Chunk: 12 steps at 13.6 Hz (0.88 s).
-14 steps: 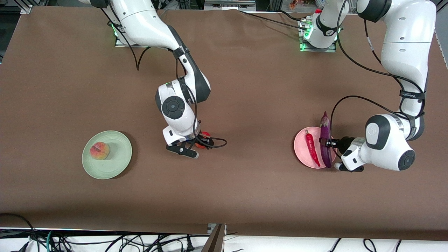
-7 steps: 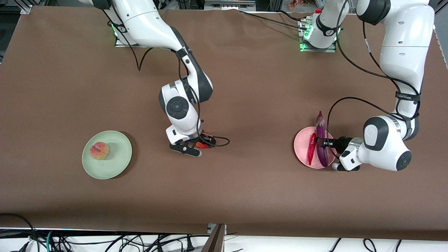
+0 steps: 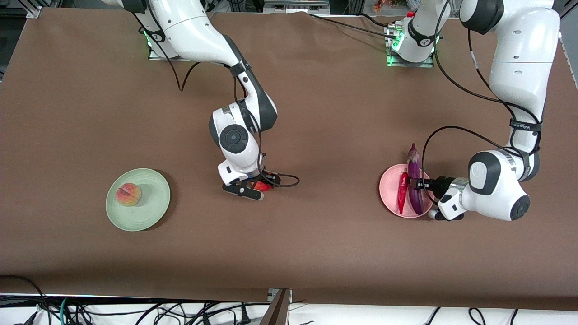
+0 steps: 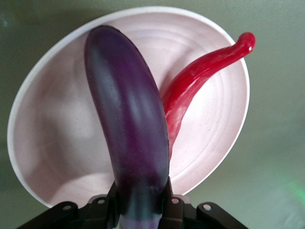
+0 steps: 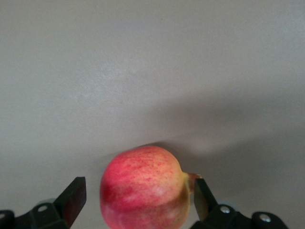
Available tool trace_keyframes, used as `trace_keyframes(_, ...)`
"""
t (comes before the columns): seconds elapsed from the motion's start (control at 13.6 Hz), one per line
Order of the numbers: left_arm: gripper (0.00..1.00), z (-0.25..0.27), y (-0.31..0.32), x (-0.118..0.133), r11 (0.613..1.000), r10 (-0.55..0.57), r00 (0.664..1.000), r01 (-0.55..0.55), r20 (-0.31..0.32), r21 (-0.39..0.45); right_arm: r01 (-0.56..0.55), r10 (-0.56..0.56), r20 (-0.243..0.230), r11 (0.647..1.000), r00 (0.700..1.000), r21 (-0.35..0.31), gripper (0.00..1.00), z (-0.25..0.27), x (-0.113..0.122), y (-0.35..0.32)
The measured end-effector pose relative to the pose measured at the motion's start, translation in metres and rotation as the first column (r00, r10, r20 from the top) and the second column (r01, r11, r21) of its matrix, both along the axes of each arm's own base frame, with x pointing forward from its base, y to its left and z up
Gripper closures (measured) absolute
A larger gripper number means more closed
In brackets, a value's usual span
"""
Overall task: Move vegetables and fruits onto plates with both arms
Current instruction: 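Lower the eggplant onto the pink plate while the right gripper grasps the pomegranate, then place the pomegranate on the green plate while the left gripper withdraws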
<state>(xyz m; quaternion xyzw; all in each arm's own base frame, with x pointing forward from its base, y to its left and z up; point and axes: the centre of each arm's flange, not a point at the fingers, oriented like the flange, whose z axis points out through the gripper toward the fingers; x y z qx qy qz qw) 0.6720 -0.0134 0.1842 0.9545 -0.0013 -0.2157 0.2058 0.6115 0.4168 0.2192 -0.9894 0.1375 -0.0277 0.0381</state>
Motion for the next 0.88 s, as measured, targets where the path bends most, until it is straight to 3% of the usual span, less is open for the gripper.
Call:
trace_keyframes(0.29, 0.31, 0.000, 0.000, 0.000, 1.000, -0.007, 1.000, 0.007, 0.006, -0.013, -0.021, 0.021, -0.023, 1.000, 1.000, -0.023, 0.00, -0.022, -0.013, 0.009)
trace_keyframes(0.51, 0.01, 0.001, -0.001, 0.001, 1.000, -0.001, 1.000, 0.001, 0.008, -0.022, -0.052, 0.051, -0.025, 0.998, 0.998, -0.033, 0.13, -0.027, -0.015, 0.011)
trace_keyframes(0.88, 0.00, 0.009, -0.007, 0.005, 1.000, 0.007, 1.000, -0.007, 0.018, -0.024, -0.072, 0.072, -0.019, 0.997, 0.997, -0.036, 0.13, -0.025, -0.013, 0.009)
